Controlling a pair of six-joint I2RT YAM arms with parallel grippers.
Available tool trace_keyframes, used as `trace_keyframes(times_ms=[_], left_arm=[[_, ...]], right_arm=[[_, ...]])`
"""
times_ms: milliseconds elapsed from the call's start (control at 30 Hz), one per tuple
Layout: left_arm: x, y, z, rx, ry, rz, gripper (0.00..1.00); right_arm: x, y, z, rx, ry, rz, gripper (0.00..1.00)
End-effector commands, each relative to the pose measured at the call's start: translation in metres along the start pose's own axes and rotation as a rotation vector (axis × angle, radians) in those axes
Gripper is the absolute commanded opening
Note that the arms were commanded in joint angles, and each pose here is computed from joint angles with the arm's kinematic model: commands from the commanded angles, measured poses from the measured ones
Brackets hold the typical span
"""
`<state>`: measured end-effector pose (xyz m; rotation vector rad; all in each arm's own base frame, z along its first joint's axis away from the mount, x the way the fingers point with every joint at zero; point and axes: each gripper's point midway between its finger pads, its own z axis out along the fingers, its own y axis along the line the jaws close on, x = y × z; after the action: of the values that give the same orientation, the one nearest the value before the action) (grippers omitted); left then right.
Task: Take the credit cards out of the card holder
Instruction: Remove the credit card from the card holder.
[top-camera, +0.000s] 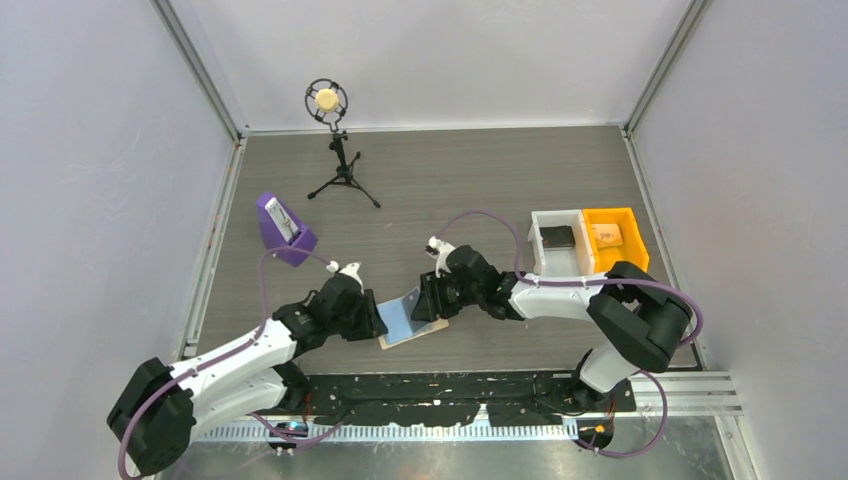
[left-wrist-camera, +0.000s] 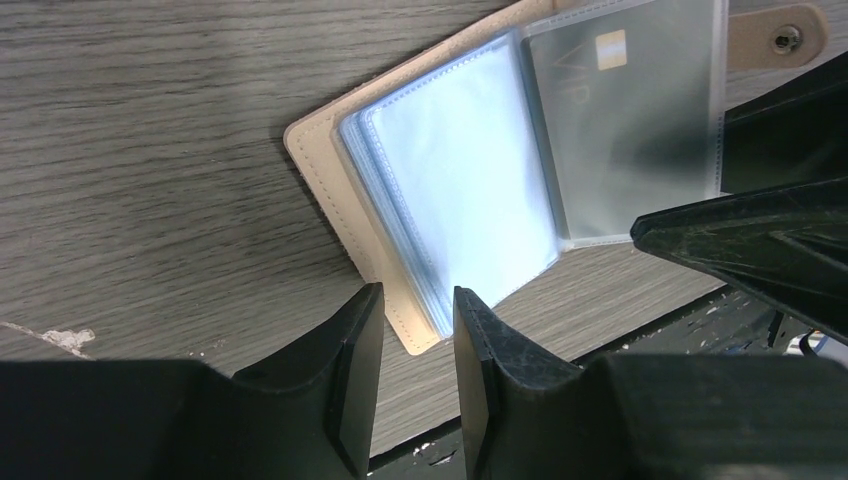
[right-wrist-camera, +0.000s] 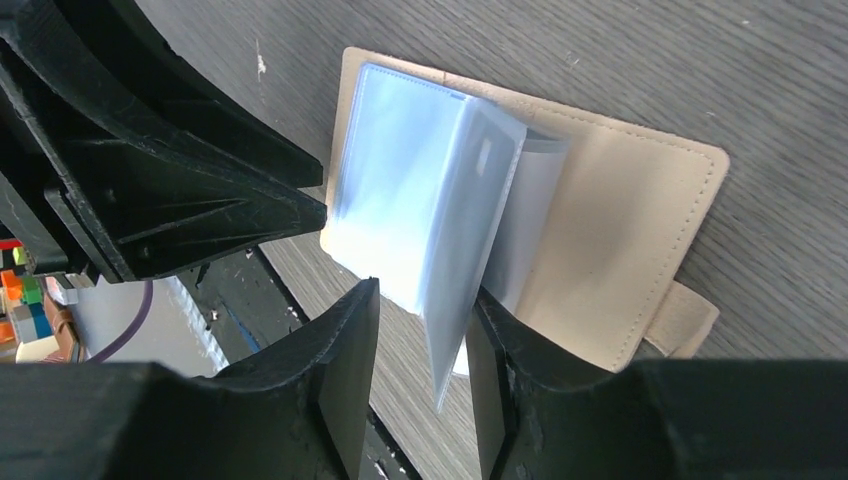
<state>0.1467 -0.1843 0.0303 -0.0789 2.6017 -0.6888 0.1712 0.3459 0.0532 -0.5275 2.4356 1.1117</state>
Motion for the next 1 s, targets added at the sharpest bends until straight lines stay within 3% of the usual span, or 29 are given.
trace_keyframes(times_ms=[0, 467, 600, 967], left_arm=[[-0.008, -0.006, -0.004, 0.020, -0.035, 0.006, 0.34], [-0.010, 0.000, -0.011, -0.012, -0.048, -0.004, 0.34], [-0.018, 0.009, -0.020, -0.056, -0.102, -0.018, 0.35], [-0.028, -0.006, -0.039, 0.027, -0.169, -0.047, 0.35]], right_arm=[[-0.020, 0.029, -0.004, -0.089, -0.051, -0.031, 0.45], [-0.023, 0.051, -0.003, -0.096, -0.048, -0.073, 0.44], [-0.019, 0.053, 0.002, -0.094, -0.034, -0.076, 0.44], [-0.023, 0.062, 0.000, -0.111, -0.051, -0.082, 0.48]])
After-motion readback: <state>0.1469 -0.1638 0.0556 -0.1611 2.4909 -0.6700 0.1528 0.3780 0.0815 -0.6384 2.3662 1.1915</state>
